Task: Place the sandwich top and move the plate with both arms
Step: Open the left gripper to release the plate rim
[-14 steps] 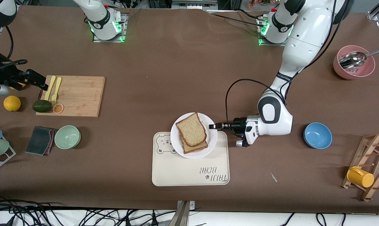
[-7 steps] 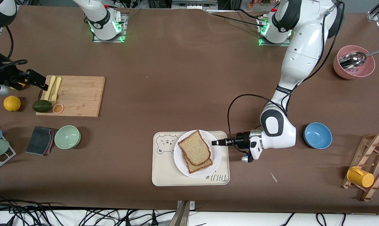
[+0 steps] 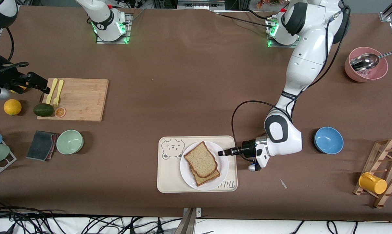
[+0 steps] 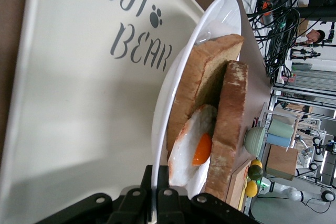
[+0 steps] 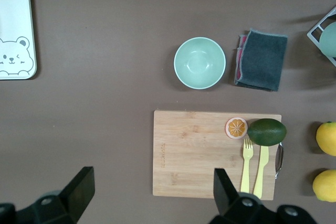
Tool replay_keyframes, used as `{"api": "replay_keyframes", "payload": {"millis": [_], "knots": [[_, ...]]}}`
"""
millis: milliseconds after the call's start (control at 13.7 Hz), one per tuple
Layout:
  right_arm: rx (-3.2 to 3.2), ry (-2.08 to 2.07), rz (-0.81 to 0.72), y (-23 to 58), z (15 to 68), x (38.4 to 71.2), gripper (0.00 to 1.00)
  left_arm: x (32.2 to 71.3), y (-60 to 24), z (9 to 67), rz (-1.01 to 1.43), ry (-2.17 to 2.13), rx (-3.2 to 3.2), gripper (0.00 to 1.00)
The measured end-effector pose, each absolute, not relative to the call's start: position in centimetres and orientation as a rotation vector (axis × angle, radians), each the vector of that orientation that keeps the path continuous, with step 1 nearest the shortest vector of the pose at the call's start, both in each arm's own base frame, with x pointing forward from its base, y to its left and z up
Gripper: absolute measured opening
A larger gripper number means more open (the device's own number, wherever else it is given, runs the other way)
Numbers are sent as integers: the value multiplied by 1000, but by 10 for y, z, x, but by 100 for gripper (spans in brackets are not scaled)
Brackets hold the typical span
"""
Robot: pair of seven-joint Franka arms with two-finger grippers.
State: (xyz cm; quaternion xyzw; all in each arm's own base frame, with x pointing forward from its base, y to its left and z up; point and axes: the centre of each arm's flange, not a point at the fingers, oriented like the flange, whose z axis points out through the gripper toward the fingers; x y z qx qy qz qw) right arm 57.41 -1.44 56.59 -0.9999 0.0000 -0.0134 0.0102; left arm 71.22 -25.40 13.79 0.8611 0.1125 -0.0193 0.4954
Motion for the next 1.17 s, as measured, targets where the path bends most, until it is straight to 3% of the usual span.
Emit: {"api": "replay_keyframes", "payload": {"millis": [292,365,584,657,1095,1168], "knots": [[-3121,0,-42,-14,566,574,100,711,-256,134,-49,274,2091,4],[-3121,0,-42,-14,566,574,100,711,-256,134,-49,274,2090,10],[-3121,0,-41,-14,566,574,100,713,-256,135,-44,273,2089,41],[-3121,0,-41,-14,566,574,100,713,-255,136,-43,273,2089,45],[-3121,0,-40,-14,565,574,100,717,-243,136,-31,268,2108,51],[-3121,0,-39,-14,565,575,100,719,-240,137,-26,264,2115,57]]}}
